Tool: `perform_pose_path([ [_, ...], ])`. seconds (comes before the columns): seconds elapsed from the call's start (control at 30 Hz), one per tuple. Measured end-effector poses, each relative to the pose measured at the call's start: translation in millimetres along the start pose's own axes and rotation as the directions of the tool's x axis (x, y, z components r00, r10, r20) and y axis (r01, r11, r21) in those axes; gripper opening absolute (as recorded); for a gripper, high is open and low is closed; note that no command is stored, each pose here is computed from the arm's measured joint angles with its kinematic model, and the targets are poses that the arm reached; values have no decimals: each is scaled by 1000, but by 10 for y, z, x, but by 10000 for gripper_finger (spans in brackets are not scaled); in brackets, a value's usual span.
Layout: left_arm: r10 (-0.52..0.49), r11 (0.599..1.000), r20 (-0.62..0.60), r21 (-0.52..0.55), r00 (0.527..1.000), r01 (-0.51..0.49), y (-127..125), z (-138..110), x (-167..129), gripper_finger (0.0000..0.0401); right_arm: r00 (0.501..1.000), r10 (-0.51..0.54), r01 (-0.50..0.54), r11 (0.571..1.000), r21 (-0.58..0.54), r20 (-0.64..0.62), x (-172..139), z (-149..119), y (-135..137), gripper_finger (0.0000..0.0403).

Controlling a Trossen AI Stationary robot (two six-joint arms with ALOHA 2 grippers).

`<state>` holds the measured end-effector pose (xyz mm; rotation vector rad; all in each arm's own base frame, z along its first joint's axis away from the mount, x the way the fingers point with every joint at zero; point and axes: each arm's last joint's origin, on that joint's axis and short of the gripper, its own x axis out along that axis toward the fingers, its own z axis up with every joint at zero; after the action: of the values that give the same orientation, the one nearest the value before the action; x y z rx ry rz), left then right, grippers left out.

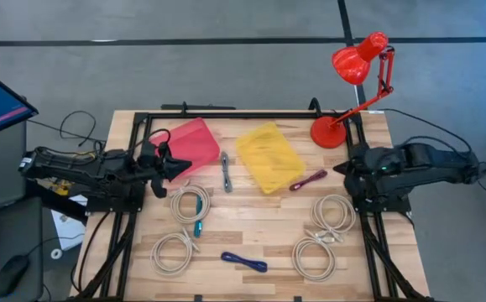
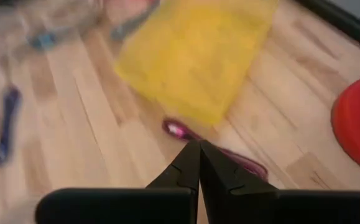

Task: Pick & Place USB Port
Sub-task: Put the pink charger cable into the yellow transparent bin

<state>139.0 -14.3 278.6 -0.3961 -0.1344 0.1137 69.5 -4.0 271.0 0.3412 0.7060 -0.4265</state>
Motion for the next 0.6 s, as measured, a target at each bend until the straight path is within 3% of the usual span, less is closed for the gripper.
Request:
perform_pose_path([
  [0.2,1,1000,-3,1,1000,-1,1,-3,1,6,998,-31,22,985,-174,-48,63,126,95,0],
  [0.6,1,1000,-3,1,1000,-1,1,-4,1,6,983,-101,60,968,-245,-156,275,166,197,10],
])
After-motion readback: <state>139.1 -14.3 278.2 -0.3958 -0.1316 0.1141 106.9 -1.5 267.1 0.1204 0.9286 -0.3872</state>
